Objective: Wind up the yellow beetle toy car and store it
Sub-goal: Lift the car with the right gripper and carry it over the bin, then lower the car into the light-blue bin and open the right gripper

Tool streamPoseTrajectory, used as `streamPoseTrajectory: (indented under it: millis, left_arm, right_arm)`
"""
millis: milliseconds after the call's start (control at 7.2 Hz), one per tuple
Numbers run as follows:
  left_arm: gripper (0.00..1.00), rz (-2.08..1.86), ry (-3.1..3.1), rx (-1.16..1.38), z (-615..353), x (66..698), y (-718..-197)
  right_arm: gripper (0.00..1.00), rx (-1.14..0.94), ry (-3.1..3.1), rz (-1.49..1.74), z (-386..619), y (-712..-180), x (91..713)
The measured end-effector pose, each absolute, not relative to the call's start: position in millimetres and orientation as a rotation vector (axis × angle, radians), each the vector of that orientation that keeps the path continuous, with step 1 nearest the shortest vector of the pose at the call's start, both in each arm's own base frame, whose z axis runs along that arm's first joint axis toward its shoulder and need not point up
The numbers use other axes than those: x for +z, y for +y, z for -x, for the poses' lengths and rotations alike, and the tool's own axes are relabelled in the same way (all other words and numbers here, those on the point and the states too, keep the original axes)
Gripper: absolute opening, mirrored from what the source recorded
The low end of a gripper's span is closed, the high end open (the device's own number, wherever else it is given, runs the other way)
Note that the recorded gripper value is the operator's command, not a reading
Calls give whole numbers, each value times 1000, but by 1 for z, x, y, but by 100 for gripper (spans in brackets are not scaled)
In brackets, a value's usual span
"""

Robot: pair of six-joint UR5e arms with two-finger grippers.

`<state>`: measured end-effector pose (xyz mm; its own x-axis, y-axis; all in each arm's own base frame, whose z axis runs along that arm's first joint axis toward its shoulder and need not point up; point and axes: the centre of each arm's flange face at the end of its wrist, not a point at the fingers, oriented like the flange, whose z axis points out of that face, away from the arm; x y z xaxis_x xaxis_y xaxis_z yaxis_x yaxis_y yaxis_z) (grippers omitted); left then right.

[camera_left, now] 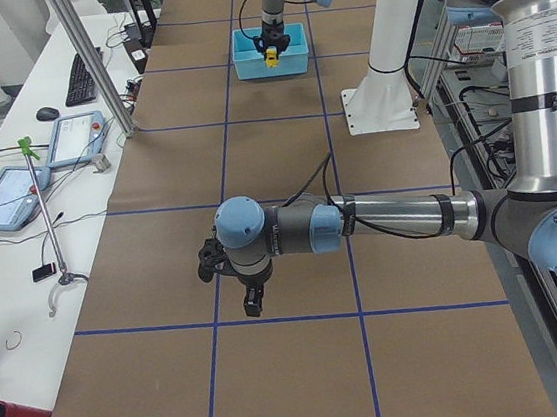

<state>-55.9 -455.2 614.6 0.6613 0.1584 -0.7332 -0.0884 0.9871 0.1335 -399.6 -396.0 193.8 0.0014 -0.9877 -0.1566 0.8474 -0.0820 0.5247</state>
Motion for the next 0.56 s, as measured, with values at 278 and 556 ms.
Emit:
streamPoseTrajectory:
  millis: [278, 556]
  left_arm:
    - [100, -89, 837, 140, 56, 614, -455]
    - [100, -90, 837, 140, 56, 614, -455]
  right_arm:
    - [0, -1633, -262, -529, 315, -411, 233]
    - [0, -1682, -242, -520, 283, -411, 306]
